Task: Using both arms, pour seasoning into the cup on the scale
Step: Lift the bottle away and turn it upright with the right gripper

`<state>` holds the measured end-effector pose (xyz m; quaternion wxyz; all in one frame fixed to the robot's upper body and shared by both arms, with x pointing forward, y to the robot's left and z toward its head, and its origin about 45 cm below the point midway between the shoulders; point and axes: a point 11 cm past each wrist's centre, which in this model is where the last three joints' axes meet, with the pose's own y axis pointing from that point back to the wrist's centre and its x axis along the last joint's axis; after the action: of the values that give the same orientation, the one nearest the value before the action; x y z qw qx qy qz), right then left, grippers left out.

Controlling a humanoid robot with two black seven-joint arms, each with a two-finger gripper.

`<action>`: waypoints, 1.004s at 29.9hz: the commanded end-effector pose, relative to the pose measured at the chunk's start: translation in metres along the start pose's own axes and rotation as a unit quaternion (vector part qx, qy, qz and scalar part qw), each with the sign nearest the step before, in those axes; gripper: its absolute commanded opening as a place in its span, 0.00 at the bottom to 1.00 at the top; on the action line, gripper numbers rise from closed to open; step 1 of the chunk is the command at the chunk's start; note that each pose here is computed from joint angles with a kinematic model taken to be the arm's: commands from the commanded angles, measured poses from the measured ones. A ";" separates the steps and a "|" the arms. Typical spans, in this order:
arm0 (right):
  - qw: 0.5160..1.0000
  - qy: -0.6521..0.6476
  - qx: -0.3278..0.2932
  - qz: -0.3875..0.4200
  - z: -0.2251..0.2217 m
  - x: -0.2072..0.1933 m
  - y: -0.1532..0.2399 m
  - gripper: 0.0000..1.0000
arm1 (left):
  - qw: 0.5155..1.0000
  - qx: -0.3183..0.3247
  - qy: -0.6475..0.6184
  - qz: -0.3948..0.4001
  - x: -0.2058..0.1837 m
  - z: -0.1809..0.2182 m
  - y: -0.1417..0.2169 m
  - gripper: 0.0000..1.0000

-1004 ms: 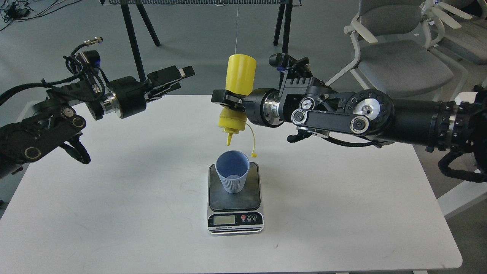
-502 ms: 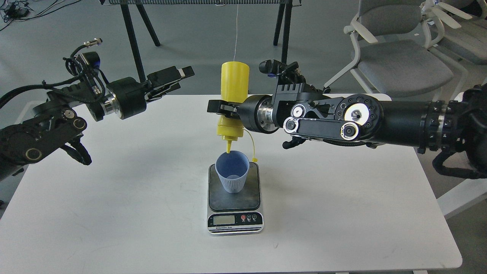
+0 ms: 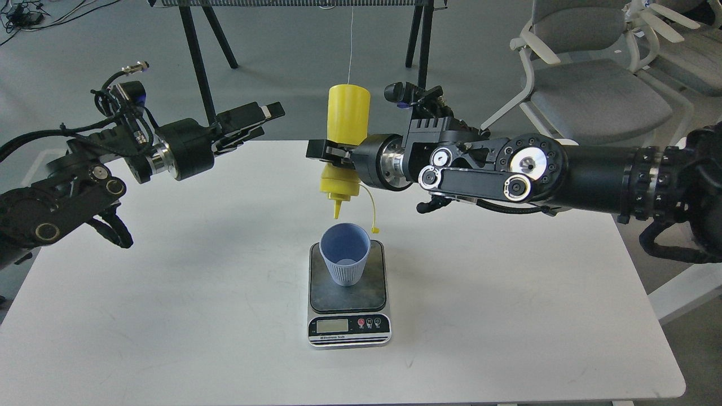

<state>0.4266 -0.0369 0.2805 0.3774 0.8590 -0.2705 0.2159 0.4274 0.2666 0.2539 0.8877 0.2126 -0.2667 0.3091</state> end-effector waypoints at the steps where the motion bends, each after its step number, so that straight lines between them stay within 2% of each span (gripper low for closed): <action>1: 0.995 -0.084 0.024 0.047 -0.001 0.048 0.022 0.02 | 1.000 0.000 -0.002 0.001 0.002 0.000 0.000 0.97; 4: 0.979 -0.187 0.041 0.072 0.006 0.083 0.043 0.02 | 1.000 -0.001 -0.003 0.001 0.003 0.002 0.000 0.97; 9: 0.920 -0.357 0.115 0.116 0.018 0.145 0.095 0.02 | 1.000 0.002 -0.006 0.001 0.006 0.001 0.005 0.97; 11: 0.881 -0.431 0.155 0.120 0.023 0.166 0.117 0.02 | 1.000 0.008 -0.009 0.004 0.009 -0.001 0.010 0.97; 15: 0.762 -0.594 0.243 0.088 0.054 0.191 0.161 0.02 | 1.000 0.011 -0.010 0.004 0.010 -0.002 0.012 0.97; 20: 0.645 -0.692 0.318 0.063 0.095 0.193 0.193 0.02 | 1.000 0.014 -0.012 0.004 0.011 -0.004 0.014 0.97; 26: 0.502 -0.753 0.423 0.038 0.160 0.166 0.217 0.02 | 1.000 0.015 -0.013 0.001 0.010 -0.004 0.014 0.97; 29: 0.463 -0.758 0.459 0.027 0.186 0.141 0.222 0.02 | 1.000 0.016 -0.013 -0.001 0.009 -0.005 0.014 0.97; 30: 0.452 -0.768 0.452 0.029 0.195 0.129 0.218 0.02 | 1.000 0.017 -0.013 -0.001 0.009 -0.005 0.014 0.97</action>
<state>0.4370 -0.3386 0.3802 -0.4027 0.7378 -0.3506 -0.4130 0.4261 0.2830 0.2592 0.8807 0.2303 -0.2737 0.3104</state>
